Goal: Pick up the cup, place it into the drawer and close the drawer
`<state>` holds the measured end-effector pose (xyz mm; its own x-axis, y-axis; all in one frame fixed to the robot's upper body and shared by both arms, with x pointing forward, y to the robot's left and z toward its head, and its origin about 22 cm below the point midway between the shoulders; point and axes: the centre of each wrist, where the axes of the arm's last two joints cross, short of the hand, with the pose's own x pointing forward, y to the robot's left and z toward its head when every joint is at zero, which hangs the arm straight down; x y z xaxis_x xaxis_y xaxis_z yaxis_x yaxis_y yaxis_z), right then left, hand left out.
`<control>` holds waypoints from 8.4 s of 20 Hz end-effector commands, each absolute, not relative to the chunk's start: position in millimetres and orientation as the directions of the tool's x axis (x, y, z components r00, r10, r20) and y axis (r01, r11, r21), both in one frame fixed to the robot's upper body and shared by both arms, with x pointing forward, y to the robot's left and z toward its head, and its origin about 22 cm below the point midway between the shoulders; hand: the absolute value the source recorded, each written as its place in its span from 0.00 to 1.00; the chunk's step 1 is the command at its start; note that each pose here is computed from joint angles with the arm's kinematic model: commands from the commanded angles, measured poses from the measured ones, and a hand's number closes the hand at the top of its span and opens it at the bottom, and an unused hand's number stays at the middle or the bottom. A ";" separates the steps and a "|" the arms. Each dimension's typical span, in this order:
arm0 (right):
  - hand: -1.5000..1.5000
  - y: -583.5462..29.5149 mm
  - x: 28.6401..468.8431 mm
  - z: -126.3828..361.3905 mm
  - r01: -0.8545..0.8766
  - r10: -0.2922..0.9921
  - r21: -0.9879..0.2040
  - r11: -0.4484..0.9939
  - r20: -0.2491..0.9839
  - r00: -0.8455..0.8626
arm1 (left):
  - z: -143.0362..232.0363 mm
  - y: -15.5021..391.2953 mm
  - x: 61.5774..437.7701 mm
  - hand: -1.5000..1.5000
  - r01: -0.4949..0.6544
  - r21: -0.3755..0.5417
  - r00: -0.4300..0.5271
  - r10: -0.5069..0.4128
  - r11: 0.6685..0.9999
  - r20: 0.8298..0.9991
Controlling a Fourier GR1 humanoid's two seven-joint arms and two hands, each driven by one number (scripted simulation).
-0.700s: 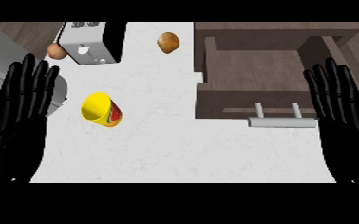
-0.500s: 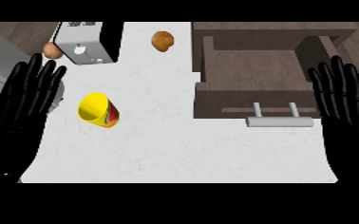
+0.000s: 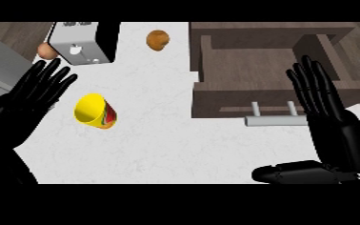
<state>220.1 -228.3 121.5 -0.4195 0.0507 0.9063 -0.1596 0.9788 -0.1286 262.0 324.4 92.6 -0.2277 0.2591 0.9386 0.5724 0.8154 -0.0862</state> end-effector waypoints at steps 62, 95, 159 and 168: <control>0.00 -246.9 275.6 153.3 -0.188 0.066 -0.162 0.969 0.898 -0.436 | -104.9 341.2 301.1 0.00 0.529 -0.175 -0.004 0.209 0.830 0.978; 0.00 -275.4 269.6 153.5 -0.111 0.116 -0.175 0.978 0.907 -0.404 | 6.4 179.5 396.5 1.00 0.195 -0.090 -0.562 0.186 0.977 0.806; 0.00 -212.1 272.2 124.8 -0.587 0.527 -0.668 0.458 0.736 -0.426 | 115.2 48.9 441.0 0.00 0.155 -0.124 -0.327 0.169 0.980 0.930; 0.00 -203.9 310.1 27.2 -0.624 0.688 -0.696 0.357 0.647 -0.328 | 89.9 67.2 432.8 0.00 0.206 -0.204 -0.319 0.262 0.957 0.911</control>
